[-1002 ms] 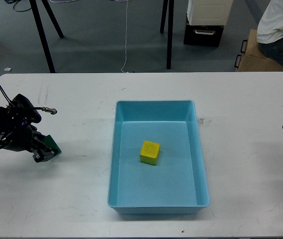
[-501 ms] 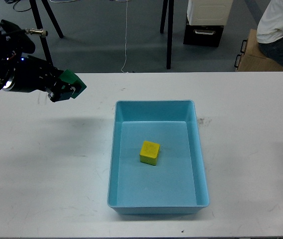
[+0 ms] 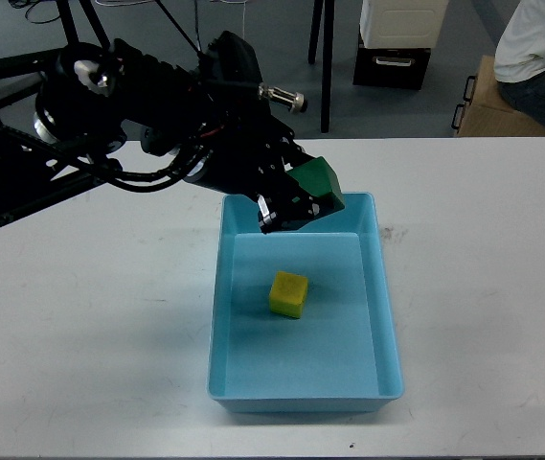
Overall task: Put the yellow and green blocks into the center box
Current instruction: 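Lift the green cube with the left gripper toward the tray, then lower the green cube into the tray beside the yellow cube and release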
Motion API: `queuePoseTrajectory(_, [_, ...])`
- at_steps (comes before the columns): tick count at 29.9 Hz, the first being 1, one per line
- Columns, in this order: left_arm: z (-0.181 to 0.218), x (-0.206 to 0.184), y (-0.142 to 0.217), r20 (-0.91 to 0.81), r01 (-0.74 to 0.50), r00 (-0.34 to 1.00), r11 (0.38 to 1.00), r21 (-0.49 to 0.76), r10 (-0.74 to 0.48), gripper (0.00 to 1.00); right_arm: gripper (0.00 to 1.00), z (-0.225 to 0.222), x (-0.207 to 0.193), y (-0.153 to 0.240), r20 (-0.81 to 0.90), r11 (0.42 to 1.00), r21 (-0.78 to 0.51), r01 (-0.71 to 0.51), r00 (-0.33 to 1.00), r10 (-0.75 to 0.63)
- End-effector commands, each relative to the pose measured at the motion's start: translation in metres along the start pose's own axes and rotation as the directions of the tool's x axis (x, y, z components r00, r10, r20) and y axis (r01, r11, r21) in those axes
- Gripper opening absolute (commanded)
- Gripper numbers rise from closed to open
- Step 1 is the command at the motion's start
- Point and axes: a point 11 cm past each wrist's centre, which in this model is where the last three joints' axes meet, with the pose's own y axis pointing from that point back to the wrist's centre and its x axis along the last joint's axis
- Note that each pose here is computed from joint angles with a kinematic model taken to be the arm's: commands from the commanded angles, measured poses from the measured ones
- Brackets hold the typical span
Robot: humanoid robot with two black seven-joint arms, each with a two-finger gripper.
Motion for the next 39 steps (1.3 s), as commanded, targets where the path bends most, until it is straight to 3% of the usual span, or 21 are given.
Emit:
queuePoseTrajectory(1, [-0.005,-0.018,-0.021,-0.033,0.056,0.998,0.998,0.009,-0.056,0.22,0.98,0.000,0.000,0.000,0.000,1.000,0.001,-0.001,1.000,0.001])
queuePoseTrajectory(28, [0.011,-0.039,-0.038,-0.092,0.058,0.994,0.997,-0.044,-0.062,0.31,0.98,-0.002,0.001,-0.001,0.000,1.000,0.005,-0.004,1.000,0.004])
queuePoseTrajectory(39, [0.024,-0.047,-0.050,-0.118,0.054,0.991,0.995,-0.082,-0.063,0.59,0.98,-0.002,0.001,-0.001,0.000,1.000,0.007,-0.004,1.000,0.004])
